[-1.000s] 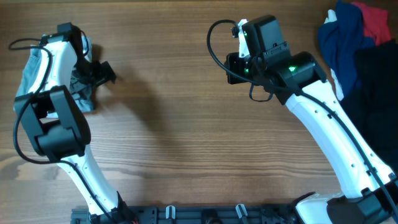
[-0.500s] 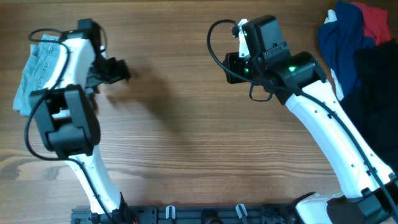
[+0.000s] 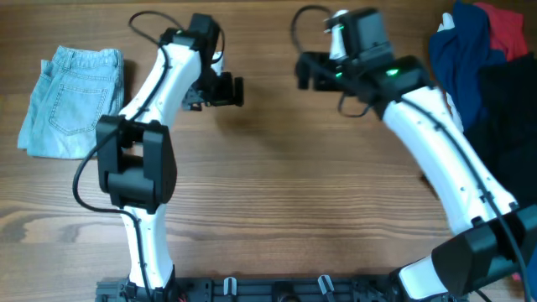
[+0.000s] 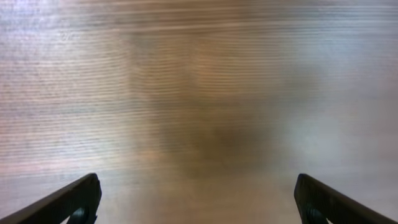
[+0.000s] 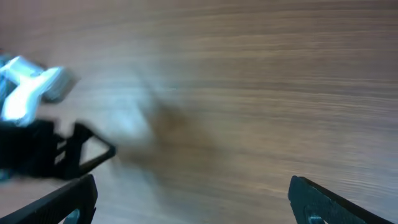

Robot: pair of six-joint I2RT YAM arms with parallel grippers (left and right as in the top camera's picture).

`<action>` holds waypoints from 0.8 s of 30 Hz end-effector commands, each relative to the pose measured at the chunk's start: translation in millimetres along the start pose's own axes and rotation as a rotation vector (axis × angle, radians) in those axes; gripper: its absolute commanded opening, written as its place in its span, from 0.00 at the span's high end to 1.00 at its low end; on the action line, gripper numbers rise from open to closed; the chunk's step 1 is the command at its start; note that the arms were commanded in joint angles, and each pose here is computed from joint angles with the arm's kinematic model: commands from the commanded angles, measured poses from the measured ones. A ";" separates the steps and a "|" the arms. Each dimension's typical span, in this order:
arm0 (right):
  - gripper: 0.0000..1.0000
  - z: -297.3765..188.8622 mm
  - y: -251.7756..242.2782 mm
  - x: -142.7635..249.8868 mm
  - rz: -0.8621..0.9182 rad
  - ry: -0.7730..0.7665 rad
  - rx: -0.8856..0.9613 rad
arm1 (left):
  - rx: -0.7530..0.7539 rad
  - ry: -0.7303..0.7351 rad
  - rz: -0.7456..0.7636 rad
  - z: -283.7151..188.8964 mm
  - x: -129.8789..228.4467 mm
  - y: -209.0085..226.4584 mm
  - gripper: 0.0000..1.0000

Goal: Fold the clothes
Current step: 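Release the shorts and lift the left gripper away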

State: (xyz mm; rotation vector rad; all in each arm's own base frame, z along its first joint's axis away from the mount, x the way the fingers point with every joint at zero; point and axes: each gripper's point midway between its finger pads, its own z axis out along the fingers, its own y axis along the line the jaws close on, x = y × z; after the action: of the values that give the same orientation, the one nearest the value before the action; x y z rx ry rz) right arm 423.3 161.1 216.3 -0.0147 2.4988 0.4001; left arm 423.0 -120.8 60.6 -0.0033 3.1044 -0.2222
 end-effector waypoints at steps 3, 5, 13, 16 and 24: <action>0.09 -11.3 -58.7 12.5 0.172 0.105 0.013 | 0.007 -0.028 0.061 -63.9 -7.3 -12.9 0.00; 0.09 -15.9 -77.8 23.4 0.180 0.147 0.075 | 0.000 -0.023 0.058 -75.0 -2.0 -10.8 0.00; 0.09 -50.3 -93.1 58.8 0.085 0.237 0.167 | -0.051 0.120 0.037 -100.4 48.2 2.2 0.00; 0.09 -65.3 -91.4 67.3 0.078 0.188 0.158 | -0.050 0.114 0.038 -109.3 53.3 1.7 0.00; 0.00 -112.7 -90.8 101.2 0.029 -0.076 0.138 | -0.022 -0.022 0.033 -146.9 72.6 1.4 0.00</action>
State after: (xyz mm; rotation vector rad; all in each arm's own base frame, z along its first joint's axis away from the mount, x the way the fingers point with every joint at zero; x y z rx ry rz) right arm 308.1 57.5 218.5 0.1092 2.5256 0.2845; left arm 360.3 -105.9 176.6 0.0498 3.1784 -0.1739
